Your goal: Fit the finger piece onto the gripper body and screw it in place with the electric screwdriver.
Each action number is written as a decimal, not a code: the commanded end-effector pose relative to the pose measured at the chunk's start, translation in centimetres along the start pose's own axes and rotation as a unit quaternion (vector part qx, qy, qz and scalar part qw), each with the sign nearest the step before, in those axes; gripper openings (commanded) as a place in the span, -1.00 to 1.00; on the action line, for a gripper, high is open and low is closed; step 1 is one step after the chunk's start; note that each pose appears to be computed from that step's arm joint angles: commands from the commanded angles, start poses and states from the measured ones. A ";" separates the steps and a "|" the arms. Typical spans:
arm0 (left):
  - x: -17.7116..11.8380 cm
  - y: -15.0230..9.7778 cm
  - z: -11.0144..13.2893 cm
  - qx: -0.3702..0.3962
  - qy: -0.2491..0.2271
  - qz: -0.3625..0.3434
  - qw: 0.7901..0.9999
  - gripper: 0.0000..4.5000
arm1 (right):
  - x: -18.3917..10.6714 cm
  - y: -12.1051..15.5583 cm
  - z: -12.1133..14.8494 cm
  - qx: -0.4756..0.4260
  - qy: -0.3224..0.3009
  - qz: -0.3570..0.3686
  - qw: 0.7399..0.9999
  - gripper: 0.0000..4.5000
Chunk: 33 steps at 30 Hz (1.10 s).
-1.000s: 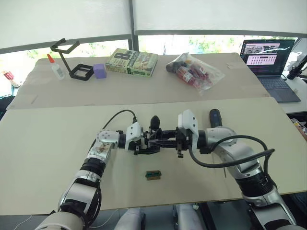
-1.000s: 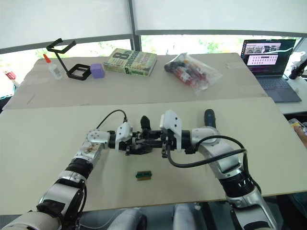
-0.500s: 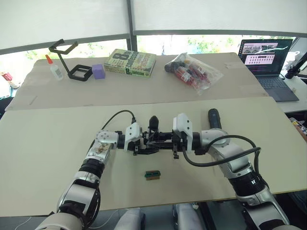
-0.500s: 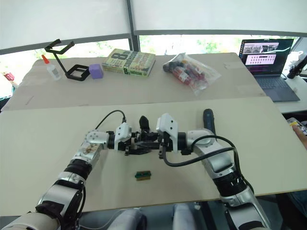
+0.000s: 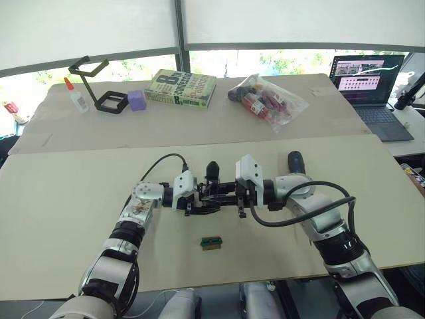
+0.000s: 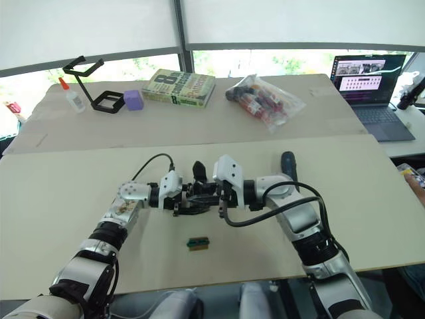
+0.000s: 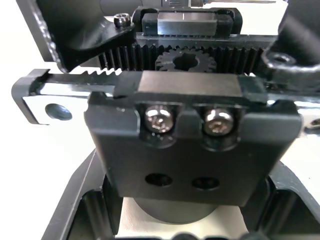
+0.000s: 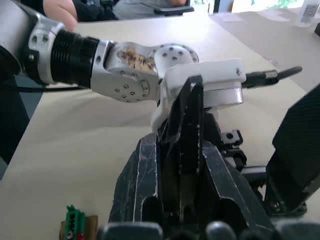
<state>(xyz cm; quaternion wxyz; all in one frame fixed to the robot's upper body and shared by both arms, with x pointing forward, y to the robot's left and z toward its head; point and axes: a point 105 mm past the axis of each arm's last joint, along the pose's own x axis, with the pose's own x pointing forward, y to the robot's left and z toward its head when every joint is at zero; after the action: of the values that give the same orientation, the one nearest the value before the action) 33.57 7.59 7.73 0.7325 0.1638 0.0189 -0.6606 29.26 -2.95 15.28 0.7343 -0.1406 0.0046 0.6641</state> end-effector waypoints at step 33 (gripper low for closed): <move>0.2 -1.0 -1.0 -0.012 0.013 -0.005 1.000 0.06 | 1.3 -0.6 0.3 0.031 0.083 0.021 0.996 -0.80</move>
<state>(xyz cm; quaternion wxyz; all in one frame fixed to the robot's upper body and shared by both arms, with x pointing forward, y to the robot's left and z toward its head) 33.50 8.07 6.99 0.7452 0.1605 0.0296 -0.6466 30.01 -1.85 15.40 0.7177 -0.1746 0.0798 0.6694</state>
